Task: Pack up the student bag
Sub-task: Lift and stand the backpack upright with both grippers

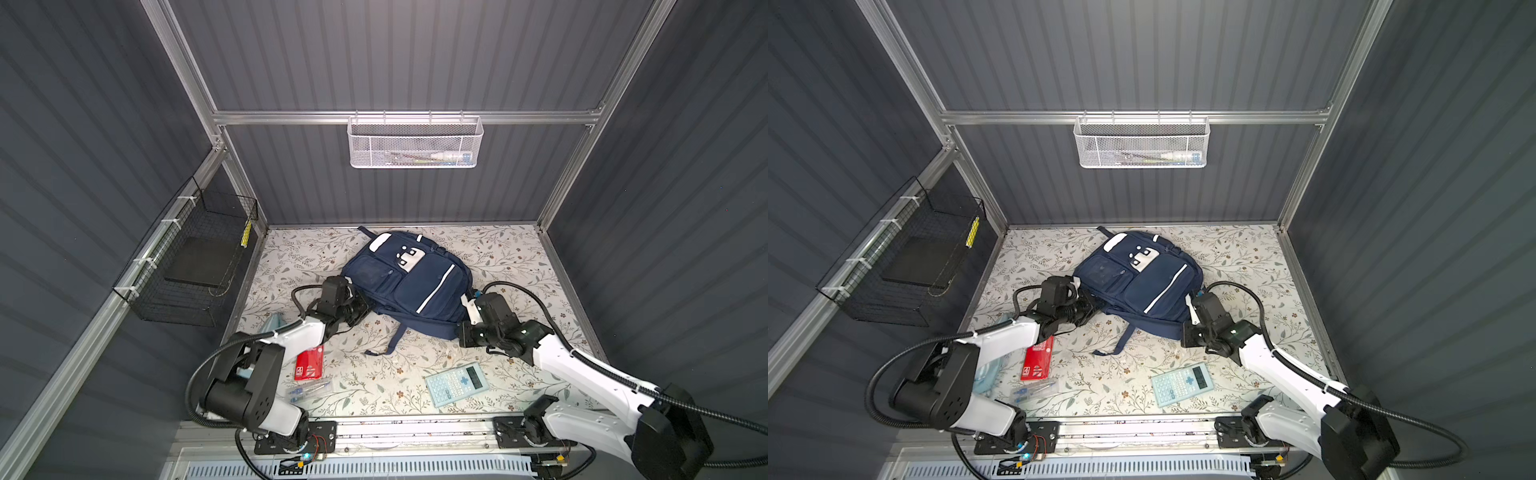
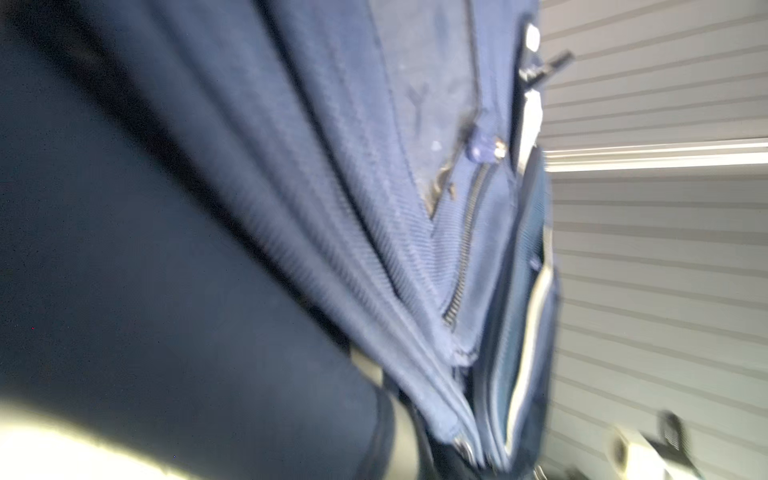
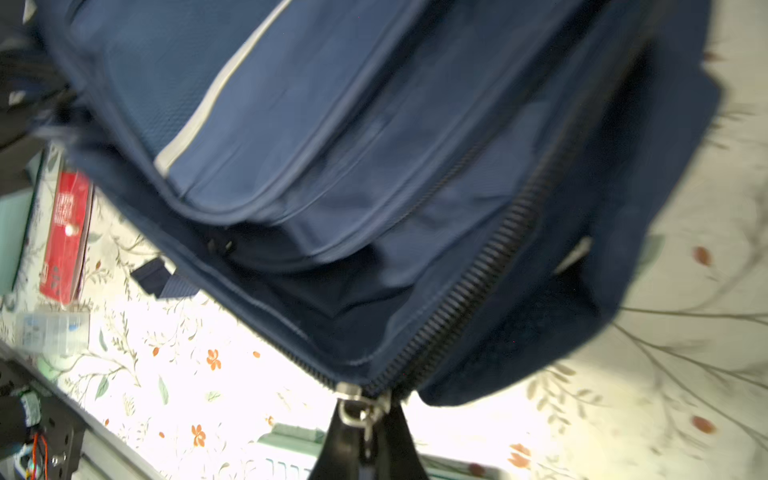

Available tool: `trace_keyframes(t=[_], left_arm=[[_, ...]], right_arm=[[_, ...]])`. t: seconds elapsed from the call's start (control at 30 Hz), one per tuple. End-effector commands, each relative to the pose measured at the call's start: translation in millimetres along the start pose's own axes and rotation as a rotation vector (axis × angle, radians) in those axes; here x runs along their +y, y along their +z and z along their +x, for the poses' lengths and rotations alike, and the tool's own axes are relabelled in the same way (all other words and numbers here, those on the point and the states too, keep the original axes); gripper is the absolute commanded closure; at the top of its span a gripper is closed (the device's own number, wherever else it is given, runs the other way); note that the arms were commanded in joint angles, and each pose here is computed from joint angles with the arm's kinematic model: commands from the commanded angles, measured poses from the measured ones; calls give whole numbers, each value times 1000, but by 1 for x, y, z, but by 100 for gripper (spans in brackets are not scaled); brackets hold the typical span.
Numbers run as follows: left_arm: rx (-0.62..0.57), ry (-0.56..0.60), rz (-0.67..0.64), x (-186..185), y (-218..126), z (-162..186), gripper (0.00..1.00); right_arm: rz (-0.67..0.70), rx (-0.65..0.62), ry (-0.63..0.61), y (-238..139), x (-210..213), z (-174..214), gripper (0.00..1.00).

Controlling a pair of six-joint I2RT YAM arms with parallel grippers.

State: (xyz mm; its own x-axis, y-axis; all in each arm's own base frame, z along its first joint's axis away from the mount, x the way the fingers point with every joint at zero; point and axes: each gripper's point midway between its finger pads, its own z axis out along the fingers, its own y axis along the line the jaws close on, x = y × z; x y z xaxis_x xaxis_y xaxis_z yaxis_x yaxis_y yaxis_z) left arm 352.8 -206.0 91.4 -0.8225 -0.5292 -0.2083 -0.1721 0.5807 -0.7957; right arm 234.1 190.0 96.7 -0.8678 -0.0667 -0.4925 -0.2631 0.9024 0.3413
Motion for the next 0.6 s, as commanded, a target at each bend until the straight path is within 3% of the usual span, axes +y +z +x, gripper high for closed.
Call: trace_keyframes(t=[0.0,0.07,0.13,0.3,0.4,0.57], left_arm=[[-115,83,71,-26,-2,-40,49],[-118,68,85,-27,-8,-36,34],[-121,69,51,-20,-21,-29,28],[-98,0,9,4,-50,16,24],[-40,-40,37,3,-39,58,24],[-25,-103,35,13,-25,80,24]], right_arm=[[-38,33,-69,10,38,2,100],[-84,42,-100,21,68,0,100],[-125,36,-108,34,93,-4,100],[-224,26,-153,65,154,-21,100],[-257,30,-195,74,180,-24,100],[-297,19,-190,75,195,-23,100]])
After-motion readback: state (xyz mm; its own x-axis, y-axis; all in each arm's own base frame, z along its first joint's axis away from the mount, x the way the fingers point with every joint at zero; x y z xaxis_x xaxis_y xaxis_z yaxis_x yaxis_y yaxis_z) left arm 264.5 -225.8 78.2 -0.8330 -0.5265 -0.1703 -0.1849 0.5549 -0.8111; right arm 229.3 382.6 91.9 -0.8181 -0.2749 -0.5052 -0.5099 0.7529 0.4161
